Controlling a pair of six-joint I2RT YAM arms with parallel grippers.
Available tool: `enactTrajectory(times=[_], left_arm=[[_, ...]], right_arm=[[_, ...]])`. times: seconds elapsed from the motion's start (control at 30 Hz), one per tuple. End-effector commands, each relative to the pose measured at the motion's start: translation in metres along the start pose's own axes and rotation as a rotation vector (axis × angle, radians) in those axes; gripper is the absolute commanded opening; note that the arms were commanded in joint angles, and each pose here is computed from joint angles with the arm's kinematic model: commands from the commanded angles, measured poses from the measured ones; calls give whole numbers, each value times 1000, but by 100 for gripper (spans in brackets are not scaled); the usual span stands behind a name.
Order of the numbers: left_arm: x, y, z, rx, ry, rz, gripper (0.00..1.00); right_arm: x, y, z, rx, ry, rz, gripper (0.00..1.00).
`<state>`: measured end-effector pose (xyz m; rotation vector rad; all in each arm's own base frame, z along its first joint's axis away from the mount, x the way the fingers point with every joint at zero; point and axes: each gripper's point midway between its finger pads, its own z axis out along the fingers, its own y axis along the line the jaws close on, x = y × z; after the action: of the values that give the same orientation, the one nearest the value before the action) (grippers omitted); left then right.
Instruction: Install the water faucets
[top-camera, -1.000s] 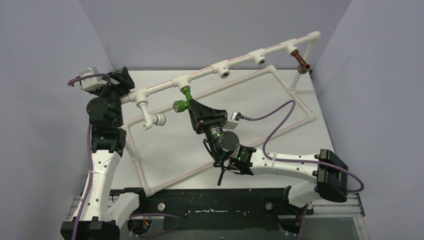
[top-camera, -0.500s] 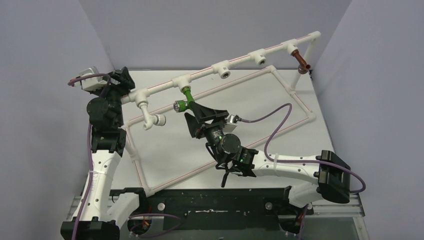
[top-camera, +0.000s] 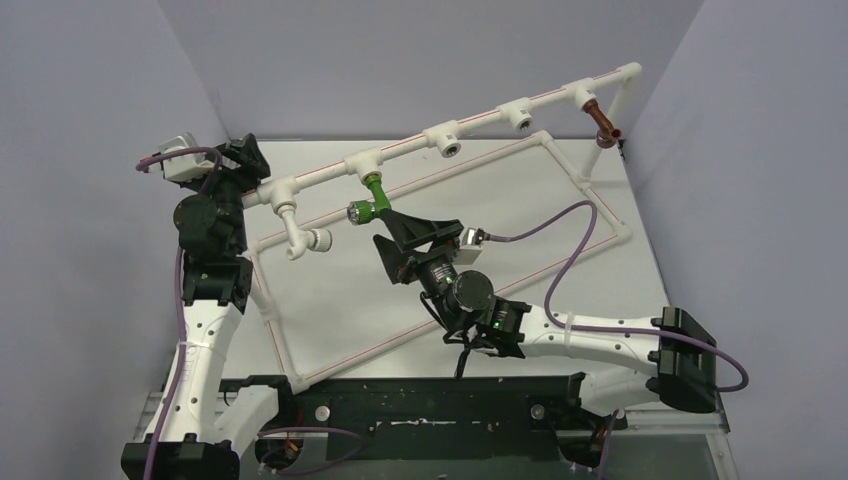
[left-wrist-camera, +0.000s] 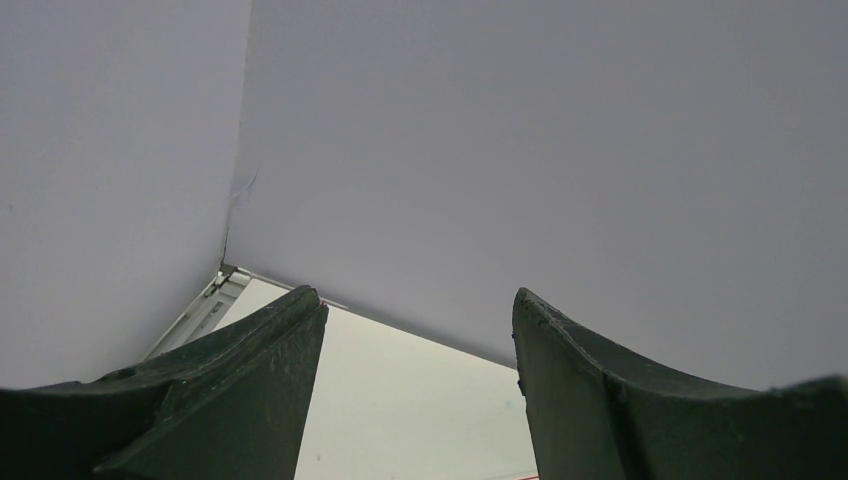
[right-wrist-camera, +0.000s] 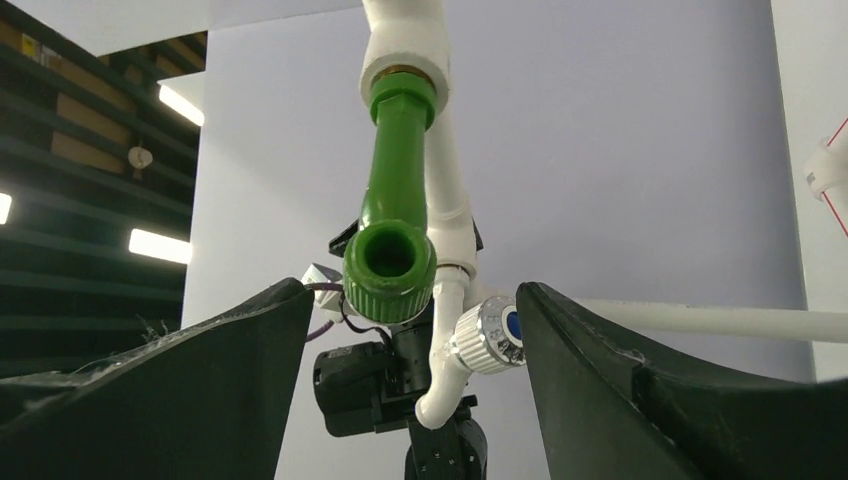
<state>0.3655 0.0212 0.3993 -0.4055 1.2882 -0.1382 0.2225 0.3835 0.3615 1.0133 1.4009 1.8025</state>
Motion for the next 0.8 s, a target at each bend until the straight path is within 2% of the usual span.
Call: enactTrajectory(times=[0.0, 0.17, 0.43, 0.63, 0.77], left_arm=[[137, 61, -37, -166, 461, 136, 66], [137, 61, -37, -167, 459, 136, 66], [140, 61, -36, -164, 468, 131, 66], [141, 61, -36, -163, 472, 128, 66], [141, 61, -36, -161, 473, 126, 66]], right_arm=[[-3, 25, -13, -48, 21, -104, 76], [-12, 37, -24, -74, 42, -326, 84], [-29, 66, -45, -128, 100, -778, 99], [-58, 77, -51, -86, 15, -942, 100], [-70, 89, -52, -93, -21, -1129, 100]])
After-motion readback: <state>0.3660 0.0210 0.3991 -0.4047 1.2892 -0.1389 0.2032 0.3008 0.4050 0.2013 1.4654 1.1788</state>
